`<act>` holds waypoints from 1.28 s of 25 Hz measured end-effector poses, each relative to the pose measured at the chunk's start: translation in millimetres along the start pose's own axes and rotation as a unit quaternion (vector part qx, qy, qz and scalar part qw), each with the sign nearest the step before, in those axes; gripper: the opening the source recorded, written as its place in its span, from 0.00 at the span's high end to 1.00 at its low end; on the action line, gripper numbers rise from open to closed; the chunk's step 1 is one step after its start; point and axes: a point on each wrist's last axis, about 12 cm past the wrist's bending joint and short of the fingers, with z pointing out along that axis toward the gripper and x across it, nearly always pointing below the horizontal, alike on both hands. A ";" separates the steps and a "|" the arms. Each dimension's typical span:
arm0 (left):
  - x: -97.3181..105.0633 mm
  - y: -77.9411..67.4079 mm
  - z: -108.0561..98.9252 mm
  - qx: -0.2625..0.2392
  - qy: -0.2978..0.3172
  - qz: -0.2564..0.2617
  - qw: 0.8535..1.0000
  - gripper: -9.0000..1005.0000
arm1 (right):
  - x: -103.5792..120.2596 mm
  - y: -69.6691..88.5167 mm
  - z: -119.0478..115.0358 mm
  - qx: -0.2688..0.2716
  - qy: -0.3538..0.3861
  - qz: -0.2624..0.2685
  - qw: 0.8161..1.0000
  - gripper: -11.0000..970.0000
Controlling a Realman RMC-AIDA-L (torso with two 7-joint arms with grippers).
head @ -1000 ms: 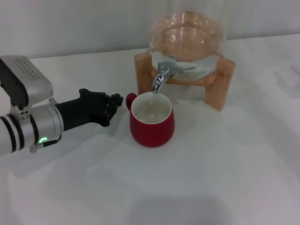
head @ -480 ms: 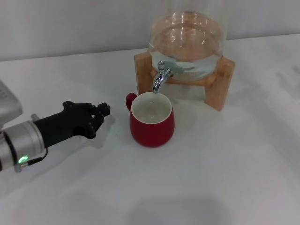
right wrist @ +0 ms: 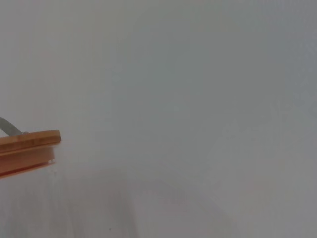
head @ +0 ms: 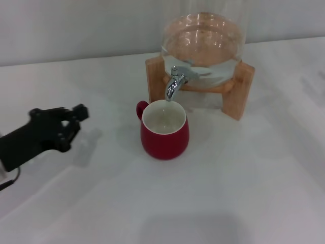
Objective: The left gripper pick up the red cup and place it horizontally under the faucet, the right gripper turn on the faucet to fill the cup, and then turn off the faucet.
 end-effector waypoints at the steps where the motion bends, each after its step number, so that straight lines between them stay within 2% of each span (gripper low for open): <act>1: -0.9 0.2 -3.9 -0.003 -0.008 -0.003 1.000 0.89 | 0.0 0.0 0.0 0.000 0.000 0.000 1.000 0.34; 8: -9.3 8.1 -43.9 -0.060 -0.080 -0.059 0.993 0.88 | 0.3 -0.4 -1.1 0.001 0.001 0.000 1.000 0.34; 16: -8.6 9.0 -64.3 -0.083 -0.093 -0.089 0.988 0.83 | 0.4 -0.5 -1.5 0.001 0.001 0.001 1.000 0.34; 19: -7.2 8.8 -71.8 -0.096 -0.099 -0.091 0.986 0.64 | 0.6 -0.8 -2.4 0.002 0.001 0.002 1.000 0.34; 30: -9.4 12.5 -72.4 -0.103 -0.101 -0.104 0.984 0.41 | -0.8 -0.5 0.3 0.002 0.000 0.001 1.000 0.34; 32: -10.1 15.4 -76.9 -0.116 -0.108 -0.105 0.982 0.33 | -1.0 0.2 -1.2 -0.002 0.001 0.005 1.000 0.34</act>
